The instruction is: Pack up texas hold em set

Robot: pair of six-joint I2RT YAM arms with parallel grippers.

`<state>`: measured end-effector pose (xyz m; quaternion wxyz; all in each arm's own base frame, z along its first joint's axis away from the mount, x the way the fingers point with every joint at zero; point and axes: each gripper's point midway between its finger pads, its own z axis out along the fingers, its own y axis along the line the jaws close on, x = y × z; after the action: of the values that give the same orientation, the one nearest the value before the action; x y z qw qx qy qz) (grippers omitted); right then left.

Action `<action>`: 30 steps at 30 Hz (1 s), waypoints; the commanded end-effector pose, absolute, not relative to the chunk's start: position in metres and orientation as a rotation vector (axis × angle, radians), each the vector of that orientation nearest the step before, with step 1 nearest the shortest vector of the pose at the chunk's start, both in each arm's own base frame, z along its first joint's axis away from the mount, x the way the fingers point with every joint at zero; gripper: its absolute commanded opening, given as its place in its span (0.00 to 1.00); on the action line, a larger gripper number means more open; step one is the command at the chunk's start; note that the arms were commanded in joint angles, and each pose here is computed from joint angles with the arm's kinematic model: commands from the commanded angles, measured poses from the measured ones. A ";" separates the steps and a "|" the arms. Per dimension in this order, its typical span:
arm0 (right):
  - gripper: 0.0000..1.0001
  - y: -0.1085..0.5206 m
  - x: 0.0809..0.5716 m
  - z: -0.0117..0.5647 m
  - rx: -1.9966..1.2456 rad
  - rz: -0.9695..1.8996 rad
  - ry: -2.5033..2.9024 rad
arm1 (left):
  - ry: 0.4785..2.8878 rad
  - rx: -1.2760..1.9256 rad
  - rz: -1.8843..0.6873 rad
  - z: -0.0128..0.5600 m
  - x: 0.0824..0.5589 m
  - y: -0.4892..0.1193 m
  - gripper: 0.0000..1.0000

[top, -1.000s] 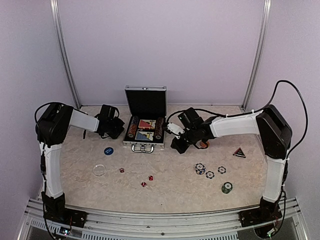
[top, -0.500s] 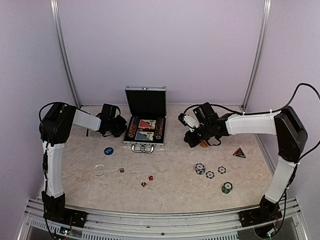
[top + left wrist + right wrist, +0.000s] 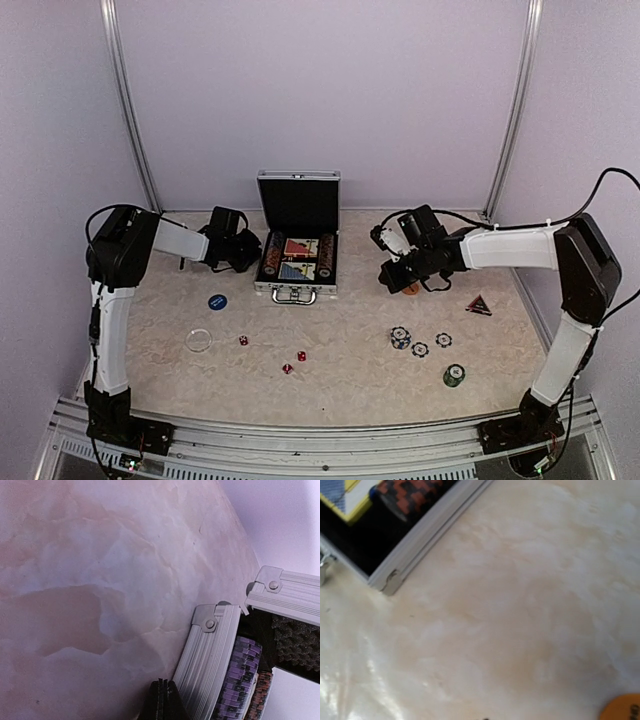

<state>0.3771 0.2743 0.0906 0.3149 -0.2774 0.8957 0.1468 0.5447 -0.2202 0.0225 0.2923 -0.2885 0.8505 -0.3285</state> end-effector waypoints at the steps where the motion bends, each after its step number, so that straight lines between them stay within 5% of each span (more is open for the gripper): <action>1: 0.00 0.266 0.382 0.102 -0.673 0.413 2.348 | 2.374 -0.632 -0.966 0.007 0.524 -0.268 0.00; 30: 0.00 0.232 0.452 0.079 -0.417 0.426 2.436 | 2.417 -0.479 -1.034 0.011 0.499 -0.341 0.00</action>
<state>0.4317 0.2371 0.0792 0.3088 -0.1785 0.9215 0.1534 0.5221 -0.3010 0.0231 0.2708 -0.2156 0.8706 -0.3497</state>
